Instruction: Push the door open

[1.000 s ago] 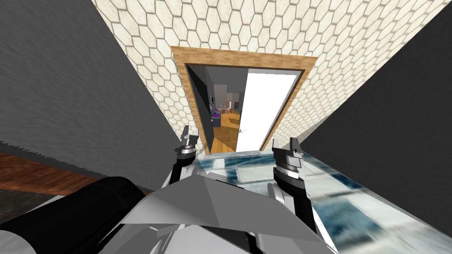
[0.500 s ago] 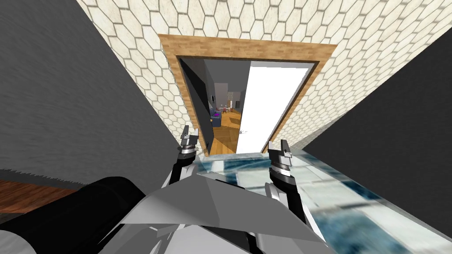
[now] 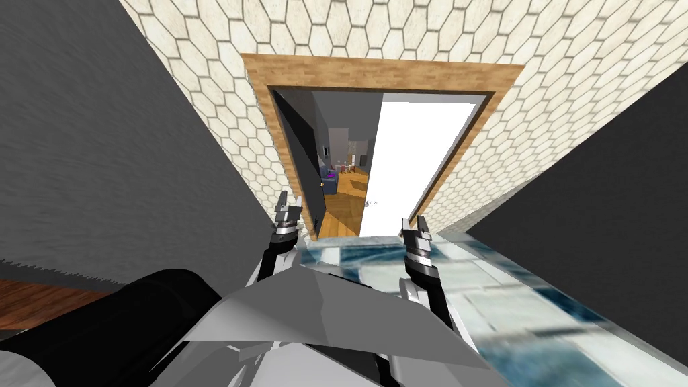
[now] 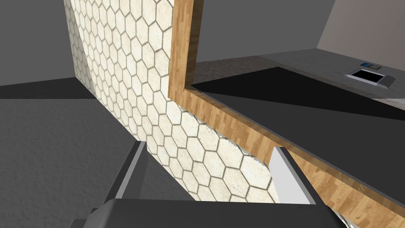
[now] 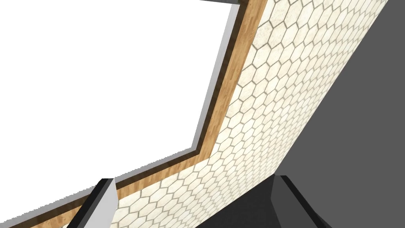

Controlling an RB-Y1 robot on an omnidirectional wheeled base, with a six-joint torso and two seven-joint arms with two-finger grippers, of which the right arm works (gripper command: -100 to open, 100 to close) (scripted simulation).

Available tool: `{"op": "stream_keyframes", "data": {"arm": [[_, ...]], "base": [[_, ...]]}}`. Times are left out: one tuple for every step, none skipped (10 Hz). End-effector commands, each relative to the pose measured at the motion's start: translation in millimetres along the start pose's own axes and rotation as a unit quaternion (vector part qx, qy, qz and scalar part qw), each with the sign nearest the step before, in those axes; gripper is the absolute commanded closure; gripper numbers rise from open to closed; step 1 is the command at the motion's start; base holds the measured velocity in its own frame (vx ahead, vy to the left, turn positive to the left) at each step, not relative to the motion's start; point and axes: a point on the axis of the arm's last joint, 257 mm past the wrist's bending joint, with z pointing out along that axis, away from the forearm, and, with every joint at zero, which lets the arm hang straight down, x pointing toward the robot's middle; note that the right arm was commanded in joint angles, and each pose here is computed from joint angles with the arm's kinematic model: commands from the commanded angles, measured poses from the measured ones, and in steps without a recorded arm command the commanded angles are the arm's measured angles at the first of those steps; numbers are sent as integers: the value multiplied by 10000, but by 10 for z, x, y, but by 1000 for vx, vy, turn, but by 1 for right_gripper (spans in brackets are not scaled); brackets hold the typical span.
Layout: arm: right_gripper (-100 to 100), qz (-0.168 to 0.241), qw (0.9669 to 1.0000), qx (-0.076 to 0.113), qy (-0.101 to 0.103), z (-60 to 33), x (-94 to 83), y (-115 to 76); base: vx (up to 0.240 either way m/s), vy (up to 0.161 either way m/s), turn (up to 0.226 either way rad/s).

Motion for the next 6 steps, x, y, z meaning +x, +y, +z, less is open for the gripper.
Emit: {"op": "stream_keyframes", "data": {"arm": [[-100, 8, 9999, 133, 27, -38, -8, -157], [-100, 13, 9998, 217, 45, -67, 6, -252], [-100, 20, 9995, 309, 63, -99, 20, -353], [-100, 26, 9992, 400, 81, -134, 35, -453], [-100, 32, 9987, 491, 100, -170, 50, -551], [-100, 39, 9982, 586, 119, -210, 66, -653]], "base": [[100, -43, 48], [95, -38, 47], [91, -33, 43], [101, -37, 49], [101, -45, 60], [106, -55, 49]]}}
